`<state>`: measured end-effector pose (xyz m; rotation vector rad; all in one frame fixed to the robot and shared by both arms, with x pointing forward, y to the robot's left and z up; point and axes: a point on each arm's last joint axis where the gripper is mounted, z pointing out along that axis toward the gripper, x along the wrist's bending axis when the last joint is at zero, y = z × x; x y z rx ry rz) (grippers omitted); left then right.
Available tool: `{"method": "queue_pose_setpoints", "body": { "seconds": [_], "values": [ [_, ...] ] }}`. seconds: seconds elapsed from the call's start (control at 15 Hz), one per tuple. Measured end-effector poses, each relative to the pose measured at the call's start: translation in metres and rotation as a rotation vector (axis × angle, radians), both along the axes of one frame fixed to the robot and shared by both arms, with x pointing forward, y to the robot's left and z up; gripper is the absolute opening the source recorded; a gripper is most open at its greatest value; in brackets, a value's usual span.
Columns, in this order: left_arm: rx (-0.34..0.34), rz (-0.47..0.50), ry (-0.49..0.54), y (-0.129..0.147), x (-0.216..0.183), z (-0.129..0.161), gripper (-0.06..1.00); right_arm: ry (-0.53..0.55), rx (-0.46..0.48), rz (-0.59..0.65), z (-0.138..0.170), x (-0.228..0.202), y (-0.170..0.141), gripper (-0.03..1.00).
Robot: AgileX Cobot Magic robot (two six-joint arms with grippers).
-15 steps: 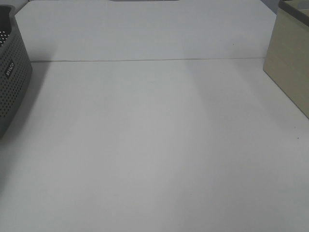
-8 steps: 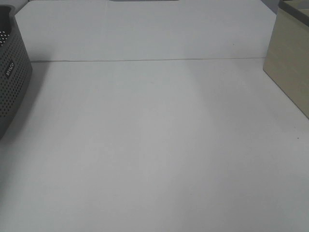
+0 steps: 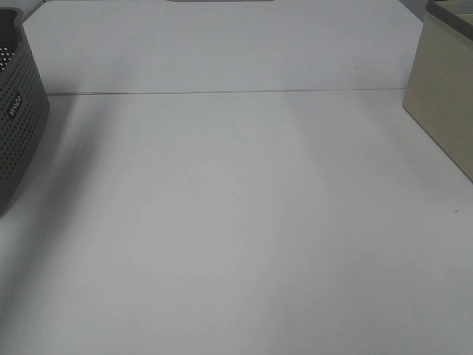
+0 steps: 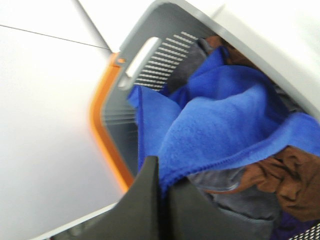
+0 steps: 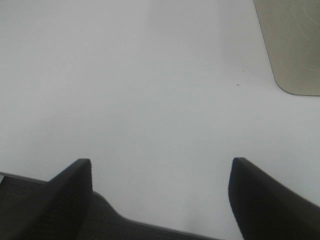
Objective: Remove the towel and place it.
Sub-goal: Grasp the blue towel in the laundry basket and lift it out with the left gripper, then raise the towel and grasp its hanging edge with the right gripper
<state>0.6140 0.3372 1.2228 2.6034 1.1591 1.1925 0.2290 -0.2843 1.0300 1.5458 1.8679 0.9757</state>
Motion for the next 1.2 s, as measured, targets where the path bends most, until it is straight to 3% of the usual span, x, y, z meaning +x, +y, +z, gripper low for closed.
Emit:
{"method": "queue_pose_setpoints", "body": {
  "seconds": [0.4, 0.8, 1.2],
  "values": [
    [0.054, -0.104, -0.215, -0.039, -0.077, 0.074, 0.0, -0.003, 0.024, 0.018, 0.002, 0.003, 0.003, 0.75],
    [0.056, -0.196, -0.293, -0.063, -0.111, 0.097, 0.0, -0.119, 0.06, 0.442, 0.03, 0.053, 0.035, 0.75],
    [0.069, -0.401, -0.285, -0.109, -0.12, 0.096, 0.0, -0.252, 0.263, 0.808, 0.035, 0.134, 0.066, 0.75]
  ]
}}
